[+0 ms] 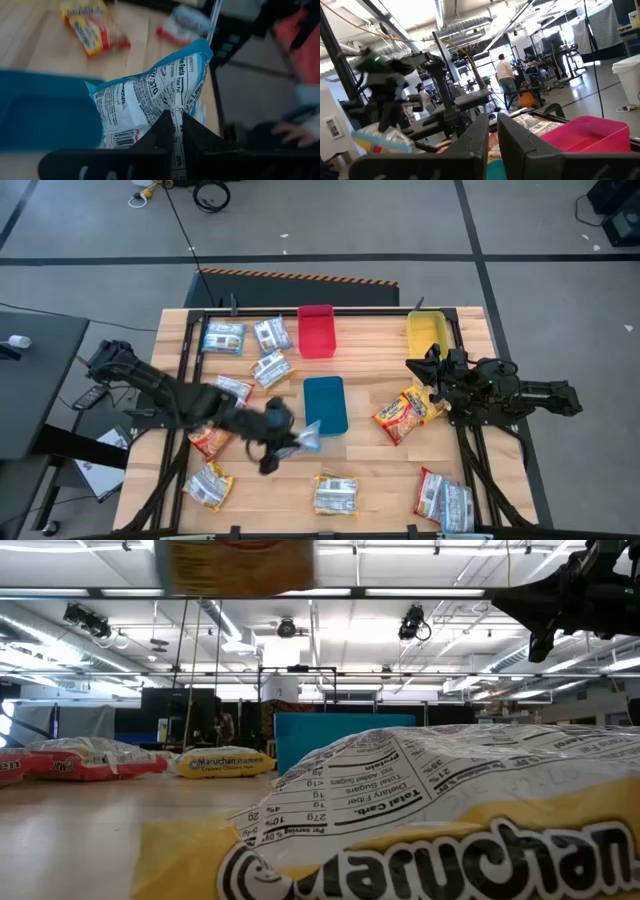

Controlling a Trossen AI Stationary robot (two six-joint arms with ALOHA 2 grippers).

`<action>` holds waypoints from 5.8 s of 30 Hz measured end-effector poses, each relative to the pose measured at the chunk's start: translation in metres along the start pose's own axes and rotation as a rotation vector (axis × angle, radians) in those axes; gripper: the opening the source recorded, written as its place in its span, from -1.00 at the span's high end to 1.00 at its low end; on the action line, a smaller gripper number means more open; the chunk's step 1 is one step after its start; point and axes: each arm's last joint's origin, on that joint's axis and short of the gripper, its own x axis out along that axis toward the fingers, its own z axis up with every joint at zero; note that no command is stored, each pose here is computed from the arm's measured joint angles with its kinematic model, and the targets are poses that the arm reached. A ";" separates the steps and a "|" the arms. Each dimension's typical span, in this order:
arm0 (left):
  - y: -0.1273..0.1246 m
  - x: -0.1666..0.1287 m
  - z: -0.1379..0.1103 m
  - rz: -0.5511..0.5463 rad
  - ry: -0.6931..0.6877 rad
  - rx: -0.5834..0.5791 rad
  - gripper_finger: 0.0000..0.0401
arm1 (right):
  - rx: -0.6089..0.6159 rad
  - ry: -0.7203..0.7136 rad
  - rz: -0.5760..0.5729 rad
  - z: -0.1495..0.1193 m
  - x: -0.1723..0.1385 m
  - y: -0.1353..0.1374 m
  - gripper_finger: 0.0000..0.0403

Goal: Sort Maruchan noodles
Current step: Put the blue noodle pack into the blue bin

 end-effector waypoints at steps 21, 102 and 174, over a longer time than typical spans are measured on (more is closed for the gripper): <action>0.185 0.093 0.023 -0.125 0.074 -0.071 0.90 | 0.001 0.000 0.001 0.000 0.000 0.000 0.77; 0.240 0.137 -0.003 -0.122 0.107 -0.235 0.61 | -0.727 1.061 -0.148 -0.105 0.199 0.049 -0.21; 0.128 0.135 -0.069 0.392 -0.150 0.260 0.29 | -0.629 1.073 -0.325 -0.054 0.257 -0.008 0.00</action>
